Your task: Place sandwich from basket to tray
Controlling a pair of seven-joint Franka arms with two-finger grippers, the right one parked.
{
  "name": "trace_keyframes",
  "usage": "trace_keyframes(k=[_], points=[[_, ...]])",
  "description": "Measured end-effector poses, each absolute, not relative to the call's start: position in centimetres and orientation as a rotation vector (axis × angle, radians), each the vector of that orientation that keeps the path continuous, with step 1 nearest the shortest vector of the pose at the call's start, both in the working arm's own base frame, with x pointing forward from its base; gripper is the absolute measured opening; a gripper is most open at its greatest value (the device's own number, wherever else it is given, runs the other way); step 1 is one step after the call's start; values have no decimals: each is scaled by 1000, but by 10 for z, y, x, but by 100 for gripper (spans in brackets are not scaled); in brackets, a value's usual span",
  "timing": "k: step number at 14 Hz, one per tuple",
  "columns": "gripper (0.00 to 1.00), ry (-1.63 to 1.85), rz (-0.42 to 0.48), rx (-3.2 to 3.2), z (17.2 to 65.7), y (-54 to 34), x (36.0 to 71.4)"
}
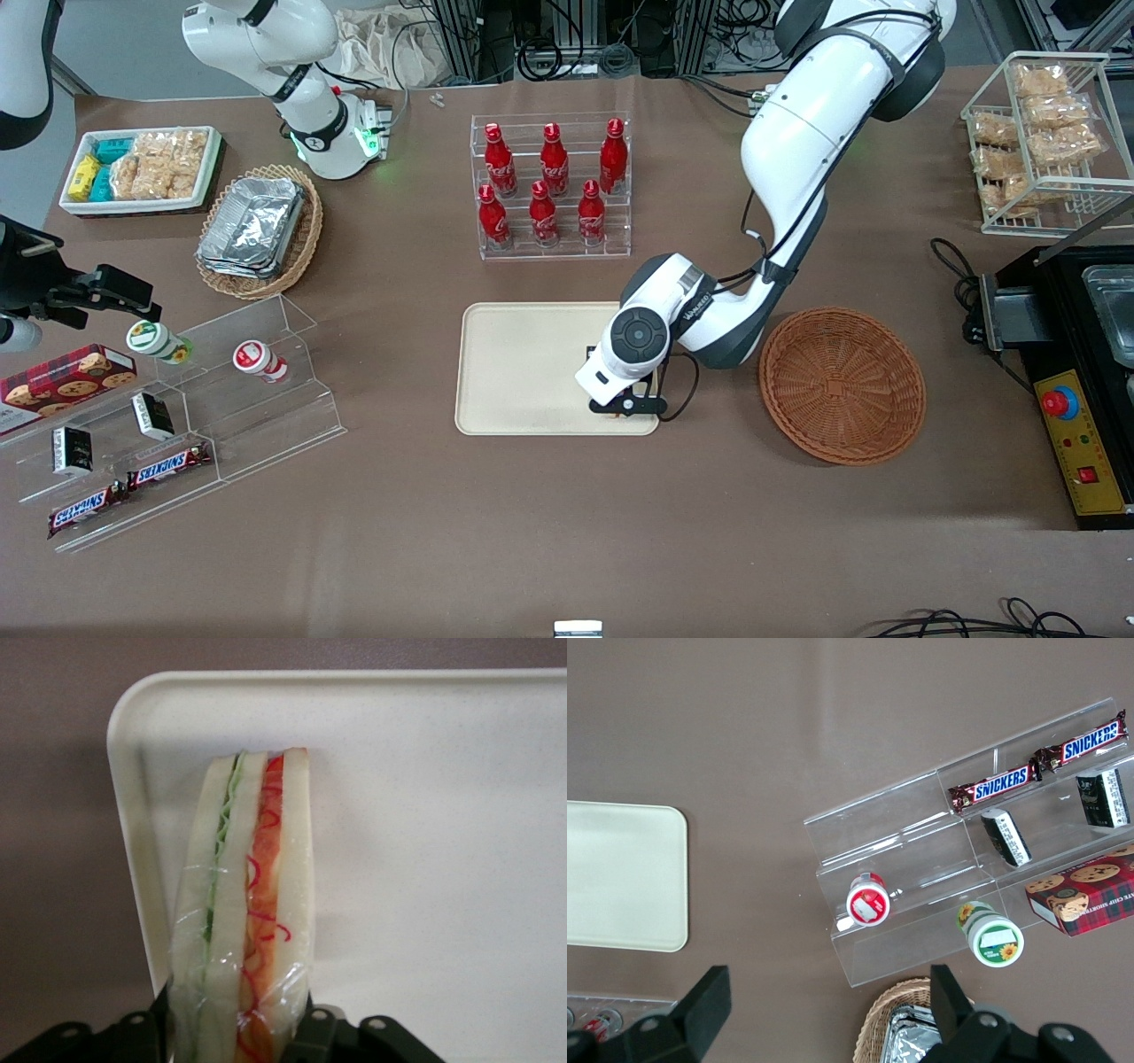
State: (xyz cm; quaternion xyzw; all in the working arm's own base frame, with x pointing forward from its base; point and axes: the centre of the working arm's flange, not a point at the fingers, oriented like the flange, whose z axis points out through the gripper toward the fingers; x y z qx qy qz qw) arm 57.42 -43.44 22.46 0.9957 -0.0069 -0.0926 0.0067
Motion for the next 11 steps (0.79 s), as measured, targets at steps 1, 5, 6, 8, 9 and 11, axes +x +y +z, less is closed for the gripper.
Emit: trace_keyframes(k=[1, 5, 6, 8, 9, 11], points=[[71, -14, -271, 3111, 233, -434, 577], [100, 21, -211, 3121, 288, -425, 585], [100, 51, -200, 3128, 306, -416, 589], [100, 133, -189, 3146, 348, -382, 603], [100, 179, -193, 3158, 372, -360, 608], [100, 265, -197, 3178, 420, -316, 613]])
